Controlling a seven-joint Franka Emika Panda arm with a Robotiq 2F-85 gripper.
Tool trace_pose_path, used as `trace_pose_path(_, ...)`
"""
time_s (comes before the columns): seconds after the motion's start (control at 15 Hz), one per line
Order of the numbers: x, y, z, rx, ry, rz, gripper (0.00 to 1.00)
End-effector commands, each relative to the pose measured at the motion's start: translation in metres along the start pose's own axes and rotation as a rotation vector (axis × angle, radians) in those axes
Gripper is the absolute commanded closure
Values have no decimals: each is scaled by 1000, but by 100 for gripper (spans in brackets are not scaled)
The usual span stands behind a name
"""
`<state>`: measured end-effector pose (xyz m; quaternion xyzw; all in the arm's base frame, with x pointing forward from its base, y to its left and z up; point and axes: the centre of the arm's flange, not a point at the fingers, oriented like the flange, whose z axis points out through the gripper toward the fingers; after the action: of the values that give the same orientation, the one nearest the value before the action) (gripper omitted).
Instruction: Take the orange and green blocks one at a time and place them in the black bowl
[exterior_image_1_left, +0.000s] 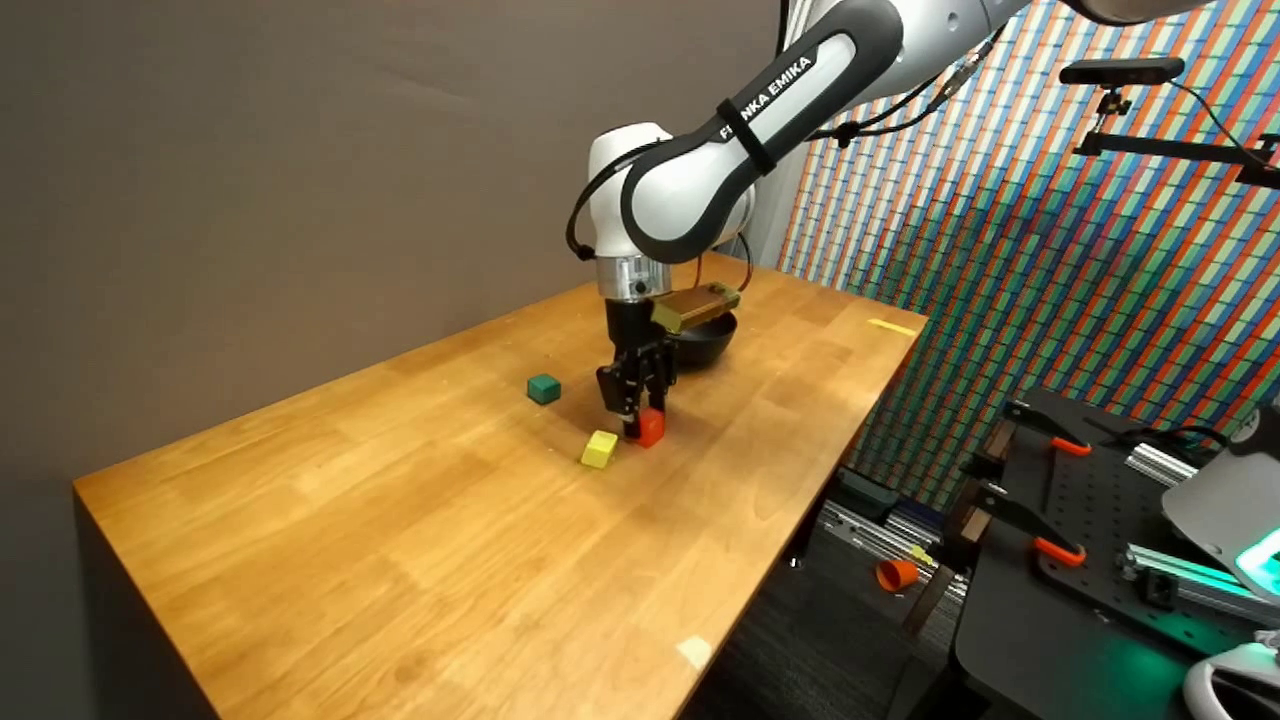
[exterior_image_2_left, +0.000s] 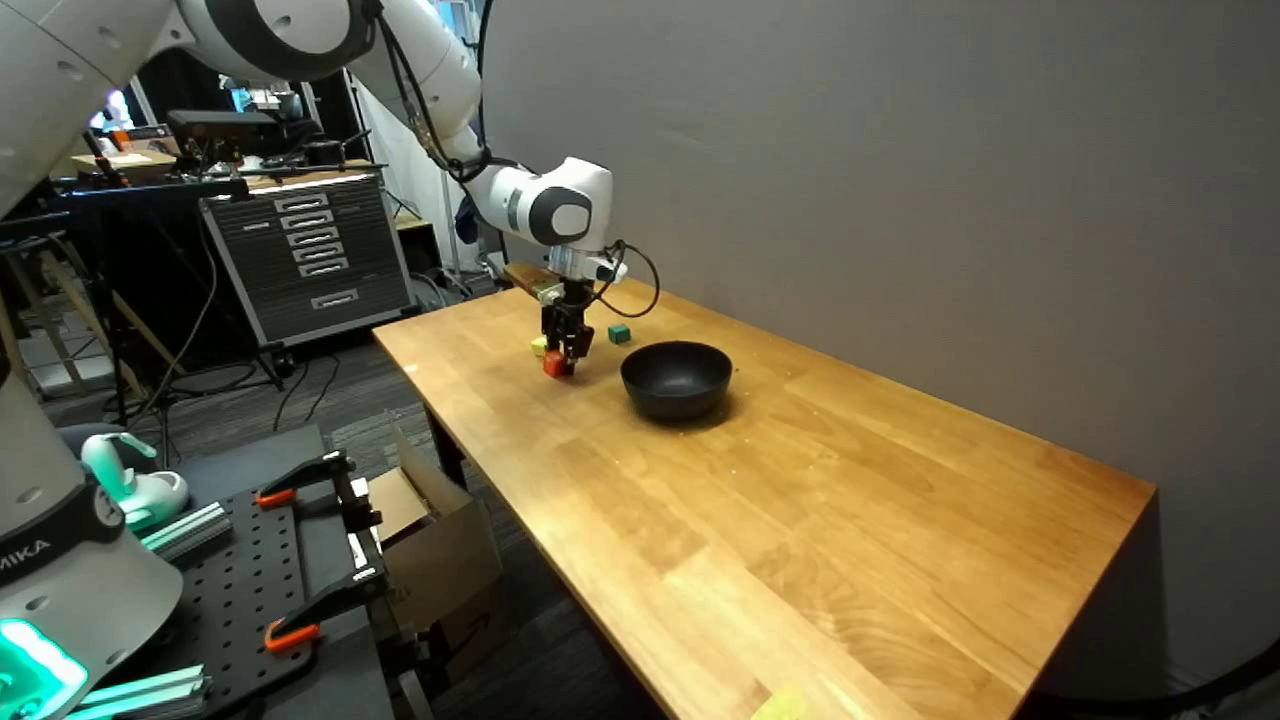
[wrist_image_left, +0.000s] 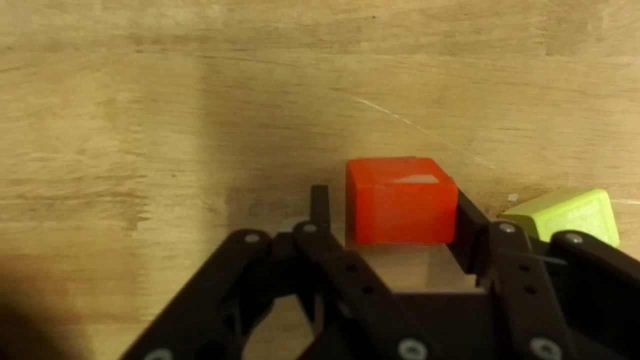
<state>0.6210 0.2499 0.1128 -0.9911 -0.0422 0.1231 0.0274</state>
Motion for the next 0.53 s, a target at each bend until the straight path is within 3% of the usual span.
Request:
trace_pose_path(0.0, -5, 3, -17, -35, 16, 43, 73)
trace_pose_path(0.07, -8, 5, -23, -49, 28, 54, 79)
trace_pose_path(0.47, -30, 43, -113, -257, 205, 176, 79)
